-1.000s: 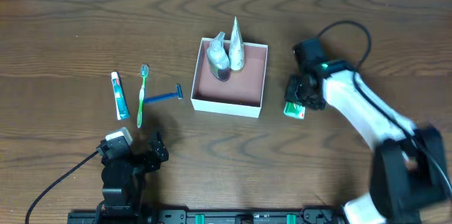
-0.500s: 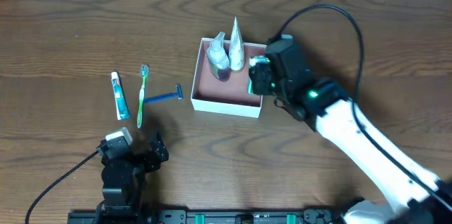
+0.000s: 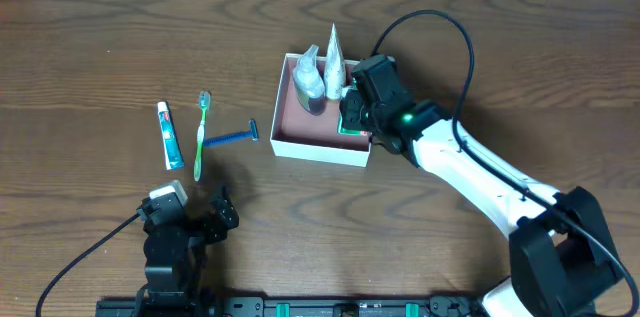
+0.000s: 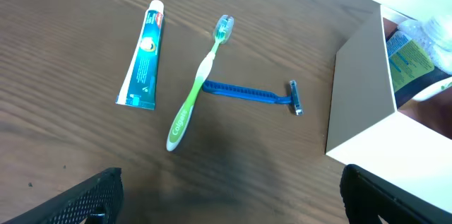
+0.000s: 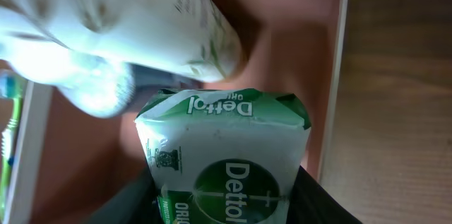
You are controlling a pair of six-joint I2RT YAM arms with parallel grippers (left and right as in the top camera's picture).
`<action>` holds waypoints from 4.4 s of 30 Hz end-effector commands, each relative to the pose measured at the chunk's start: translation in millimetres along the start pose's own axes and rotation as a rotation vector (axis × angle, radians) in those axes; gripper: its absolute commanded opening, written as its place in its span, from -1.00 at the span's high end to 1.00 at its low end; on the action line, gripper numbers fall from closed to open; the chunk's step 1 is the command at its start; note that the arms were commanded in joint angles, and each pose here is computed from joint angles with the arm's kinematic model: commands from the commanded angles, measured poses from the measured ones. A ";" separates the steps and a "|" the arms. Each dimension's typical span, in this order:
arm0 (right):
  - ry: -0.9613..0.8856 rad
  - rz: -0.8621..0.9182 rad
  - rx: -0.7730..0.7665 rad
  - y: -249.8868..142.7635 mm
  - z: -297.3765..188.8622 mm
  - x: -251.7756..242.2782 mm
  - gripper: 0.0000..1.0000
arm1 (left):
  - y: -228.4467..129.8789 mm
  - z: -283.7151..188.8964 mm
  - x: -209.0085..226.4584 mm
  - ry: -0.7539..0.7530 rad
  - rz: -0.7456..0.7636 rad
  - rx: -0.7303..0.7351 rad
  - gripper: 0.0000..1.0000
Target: Pack container
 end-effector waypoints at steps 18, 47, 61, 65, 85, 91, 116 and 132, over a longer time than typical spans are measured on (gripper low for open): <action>-0.015 0.030 -0.115 31.4 -80.0 -25.1 -0.66 | -4.5 2.5 2.5 0.006 0.020 0.011 -0.96; -0.326 0.481 0.017 -5.1 -151.9 -205.5 -0.98 | 33.8 -16.8 -26.5 -0.013 0.059 0.024 -0.96; -0.326 0.481 0.017 -5.1 -151.9 -205.5 -0.98 | 128.0 47.4 -22.8 0.384 0.122 0.375 -0.96; -0.326 0.481 0.017 -5.1 -151.9 -205.5 -0.99 | 126.9 81.6 2.5 0.449 0.070 0.442 -0.96; -0.326 0.481 0.017 -5.1 -151.9 -205.5 -0.99 | 63.7 175.9 83.1 0.528 0.112 0.655 -0.96; -0.326 0.481 0.017 -5.1 -151.9 -205.5 -0.98 | 62.7 186.3 86.2 0.521 0.114 0.635 -0.64; -0.326 0.481 0.017 -5.1 -151.9 -205.5 -0.99 | 42.7 192.6 97.0 0.533 0.124 0.698 0.56; -0.326 0.481 0.017 -5.1 -151.9 -205.5 -0.99 | 102.1 129.9 -32.1 0.083 0.017 0.575 0.88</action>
Point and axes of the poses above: each gripper's point midway between its finger pads, its own z axis out along the fingers, its own x axis along the line the jaws close on, y = z × x, the point moved 2 cm from there along -z, back along the fingers, and after that the axes turned 12 degrees about -z, right-handed, at the moved point
